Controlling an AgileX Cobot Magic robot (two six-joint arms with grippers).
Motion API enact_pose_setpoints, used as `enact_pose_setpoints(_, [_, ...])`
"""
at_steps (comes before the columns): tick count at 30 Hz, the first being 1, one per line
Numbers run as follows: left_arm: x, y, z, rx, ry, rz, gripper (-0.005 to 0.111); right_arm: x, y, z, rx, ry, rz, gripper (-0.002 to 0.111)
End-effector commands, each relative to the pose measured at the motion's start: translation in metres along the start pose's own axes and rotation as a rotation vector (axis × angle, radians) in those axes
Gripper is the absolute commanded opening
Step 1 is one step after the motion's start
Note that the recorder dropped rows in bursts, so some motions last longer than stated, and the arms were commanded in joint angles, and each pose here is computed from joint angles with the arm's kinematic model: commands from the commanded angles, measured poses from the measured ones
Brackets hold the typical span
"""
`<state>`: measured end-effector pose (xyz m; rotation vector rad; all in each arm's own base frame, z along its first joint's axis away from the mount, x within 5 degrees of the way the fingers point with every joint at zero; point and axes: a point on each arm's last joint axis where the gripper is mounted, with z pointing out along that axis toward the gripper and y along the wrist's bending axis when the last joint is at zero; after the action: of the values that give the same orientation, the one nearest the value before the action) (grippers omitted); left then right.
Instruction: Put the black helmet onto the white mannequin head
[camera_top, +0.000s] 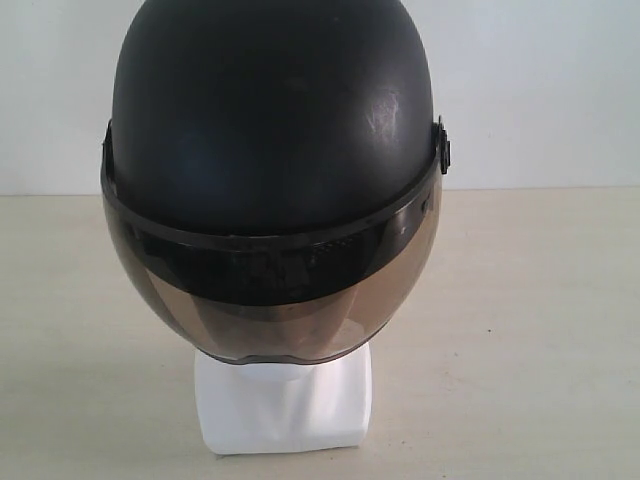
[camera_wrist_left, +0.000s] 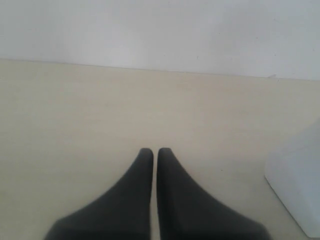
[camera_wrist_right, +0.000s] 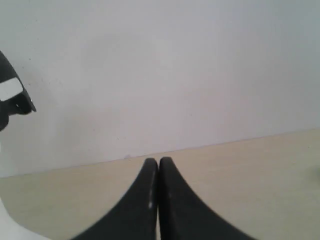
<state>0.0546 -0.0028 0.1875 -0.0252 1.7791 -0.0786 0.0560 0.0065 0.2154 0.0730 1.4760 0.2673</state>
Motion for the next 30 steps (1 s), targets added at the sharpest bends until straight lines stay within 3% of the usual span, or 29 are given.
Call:
enact_pose_setpoints(1, [0.001, 0.0, 0.0, 0.001, 0.001, -0.006, 0.004, 0.005, -0.001, -0.001, 0.01, 0.048, -0.08, 0.0])
enact_pose_setpoints(12, [0.001, 0.0, 0.0, 0.001, 0.001, -0.006, 0.004, 0.032, -0.006, -0.006, 0.032, 0.35, -0.175, 0.0])
enact_pose_setpoints(30, [0.001, 0.0, 0.0, 0.001, 0.001, -0.006, 0.004, 0.032, -0.006, -0.006, 0.034, 0.35, -0.171, 0.0])
